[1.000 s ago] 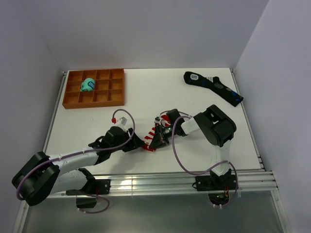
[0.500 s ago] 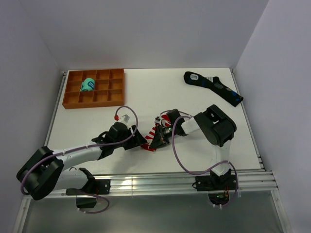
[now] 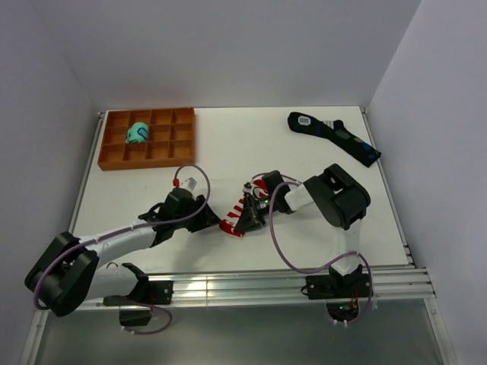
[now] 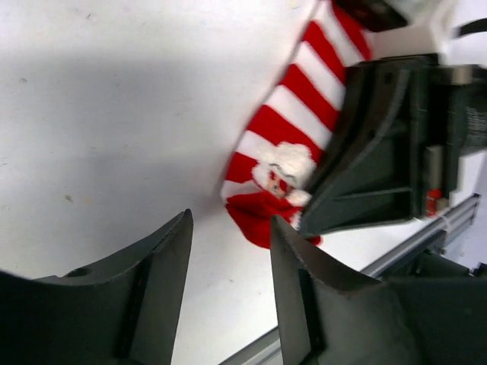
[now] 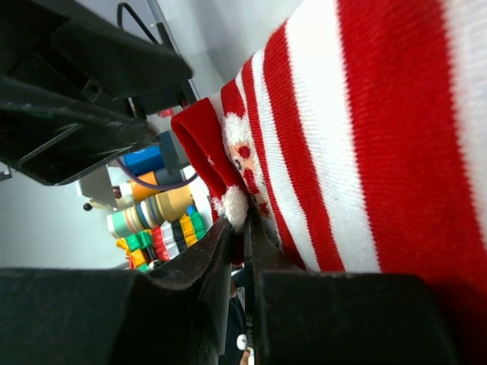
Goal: Roll the socks
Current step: Roll the sock at the center of the board.
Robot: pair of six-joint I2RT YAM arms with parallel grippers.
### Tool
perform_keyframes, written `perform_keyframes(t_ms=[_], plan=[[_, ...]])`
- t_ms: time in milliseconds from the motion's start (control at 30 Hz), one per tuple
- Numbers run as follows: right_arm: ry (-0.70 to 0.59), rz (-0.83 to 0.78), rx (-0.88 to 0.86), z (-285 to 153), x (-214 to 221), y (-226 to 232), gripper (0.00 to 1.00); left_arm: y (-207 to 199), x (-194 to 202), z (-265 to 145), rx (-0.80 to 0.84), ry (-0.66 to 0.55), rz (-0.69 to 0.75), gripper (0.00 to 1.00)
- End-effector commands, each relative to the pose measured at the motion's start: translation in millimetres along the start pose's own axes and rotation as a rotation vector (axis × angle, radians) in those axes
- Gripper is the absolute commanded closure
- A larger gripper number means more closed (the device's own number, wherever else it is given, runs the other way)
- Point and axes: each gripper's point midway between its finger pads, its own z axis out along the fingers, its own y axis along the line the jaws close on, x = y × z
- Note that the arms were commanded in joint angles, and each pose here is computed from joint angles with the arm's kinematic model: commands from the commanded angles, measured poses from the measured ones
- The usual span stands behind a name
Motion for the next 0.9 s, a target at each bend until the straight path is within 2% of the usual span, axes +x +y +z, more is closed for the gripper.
perform_keyframes(t_ms=[0, 133, 233, 267, 300, 433, 567, 867], plan=[[0.007, 0.191, 0.026, -1.5, 9.1, -15.1, 0.87, -18.3, -11.8, -14.7, 0.097, -0.064, 0.07, 0.49], [0.003, 0.237, 0.014, -3.4, 9.0, -12.2, 0.89, -21.7, -13.8, -24.4, 0.167, -0.128, 0.07, 0.41], [0.005, 0.305, -0.036, -6.1, 9.3, -6.2, 0.89, -13.8, -7.3, -23.1, 0.179, -0.136, 0.085, 0.43], [0.0, 0.265, -0.083, -7.7, 5.3, 2.9, 0.89, -12.3, -5.6, -22.5, 0.183, -0.137, 0.085, 0.46], [-0.002, 0.312, -0.097, -8.8, 4.4, 7.1, 0.89, -13.5, -3.7, -22.9, 0.2, -0.133, 0.086, 0.49], [-0.012, 0.347, -0.104, -11.2, 3.6, 5.0, 0.92, -12.5, 2.8, -23.4, 0.233, -0.129, 0.081, 0.55], [-0.017, 0.381, -0.109, -11.4, 4.1, -1.2, 0.93, -10.5, 2.3, -20.2, 0.219, -0.123, 0.092, 0.55], [-0.052, 0.415, -0.004, -9.8, 7.9, -28.8, 0.96, -18.1, -9.1, -7.1, 0.178, -0.121, 0.114, 0.5]])
